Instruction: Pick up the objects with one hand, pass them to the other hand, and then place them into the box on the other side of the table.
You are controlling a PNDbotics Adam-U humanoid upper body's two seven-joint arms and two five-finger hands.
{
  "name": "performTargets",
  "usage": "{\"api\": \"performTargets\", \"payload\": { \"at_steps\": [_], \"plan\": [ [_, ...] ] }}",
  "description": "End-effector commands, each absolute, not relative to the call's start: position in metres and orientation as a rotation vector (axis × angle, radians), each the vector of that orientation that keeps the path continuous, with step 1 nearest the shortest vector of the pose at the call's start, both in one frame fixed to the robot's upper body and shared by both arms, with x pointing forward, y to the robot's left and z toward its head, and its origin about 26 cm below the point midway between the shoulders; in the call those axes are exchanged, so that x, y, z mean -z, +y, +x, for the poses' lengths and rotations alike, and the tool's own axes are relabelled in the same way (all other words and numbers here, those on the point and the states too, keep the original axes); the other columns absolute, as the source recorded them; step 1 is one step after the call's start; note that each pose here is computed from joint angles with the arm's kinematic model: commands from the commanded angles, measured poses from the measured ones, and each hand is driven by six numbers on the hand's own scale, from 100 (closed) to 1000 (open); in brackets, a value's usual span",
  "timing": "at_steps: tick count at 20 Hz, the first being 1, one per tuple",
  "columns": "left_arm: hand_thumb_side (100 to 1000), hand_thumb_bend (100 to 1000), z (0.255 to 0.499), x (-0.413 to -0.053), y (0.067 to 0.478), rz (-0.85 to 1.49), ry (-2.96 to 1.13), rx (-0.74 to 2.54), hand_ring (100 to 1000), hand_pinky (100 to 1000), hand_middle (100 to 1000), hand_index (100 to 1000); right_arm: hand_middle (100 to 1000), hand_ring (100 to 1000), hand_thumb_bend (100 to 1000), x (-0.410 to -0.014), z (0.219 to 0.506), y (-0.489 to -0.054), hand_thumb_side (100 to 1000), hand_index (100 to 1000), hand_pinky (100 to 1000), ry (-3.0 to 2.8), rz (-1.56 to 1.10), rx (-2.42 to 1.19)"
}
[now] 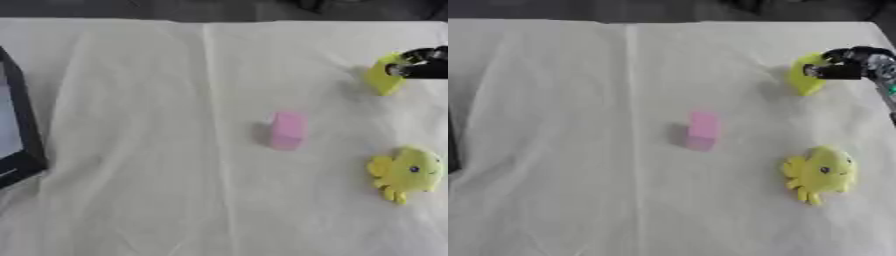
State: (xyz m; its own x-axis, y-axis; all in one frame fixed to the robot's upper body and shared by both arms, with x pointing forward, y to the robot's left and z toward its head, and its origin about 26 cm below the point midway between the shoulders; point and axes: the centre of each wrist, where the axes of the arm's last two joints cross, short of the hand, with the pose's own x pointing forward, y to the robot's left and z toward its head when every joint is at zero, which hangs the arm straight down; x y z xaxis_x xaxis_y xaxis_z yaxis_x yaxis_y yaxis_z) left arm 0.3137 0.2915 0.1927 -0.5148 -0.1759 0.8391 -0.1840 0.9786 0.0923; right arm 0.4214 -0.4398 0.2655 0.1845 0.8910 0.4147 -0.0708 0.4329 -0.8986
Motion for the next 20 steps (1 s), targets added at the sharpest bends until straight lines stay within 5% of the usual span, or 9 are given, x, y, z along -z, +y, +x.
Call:
{"api": "performTargets", "payload": {
  "at_steps": [1, 20],
  "plan": [
    [866, 137, 0.311, -0.199, 0.292, 0.257, -2.146, -0.006, 770, 858, 761, 797, 938, 921, 207, -0.278, 0.417, -0.445, 697, 1000, 952, -1.189, -0.936, -0.823],
    [866, 136, 0.311, -0.198, 0.291, 0.247, -2.142, -0.006, 770, 860, 760, 795, 841, 817, 175, -0.265, 0.424, -0.430, 554, 910, 907, -1.237, -0.928, -0.816]
  ]
}}
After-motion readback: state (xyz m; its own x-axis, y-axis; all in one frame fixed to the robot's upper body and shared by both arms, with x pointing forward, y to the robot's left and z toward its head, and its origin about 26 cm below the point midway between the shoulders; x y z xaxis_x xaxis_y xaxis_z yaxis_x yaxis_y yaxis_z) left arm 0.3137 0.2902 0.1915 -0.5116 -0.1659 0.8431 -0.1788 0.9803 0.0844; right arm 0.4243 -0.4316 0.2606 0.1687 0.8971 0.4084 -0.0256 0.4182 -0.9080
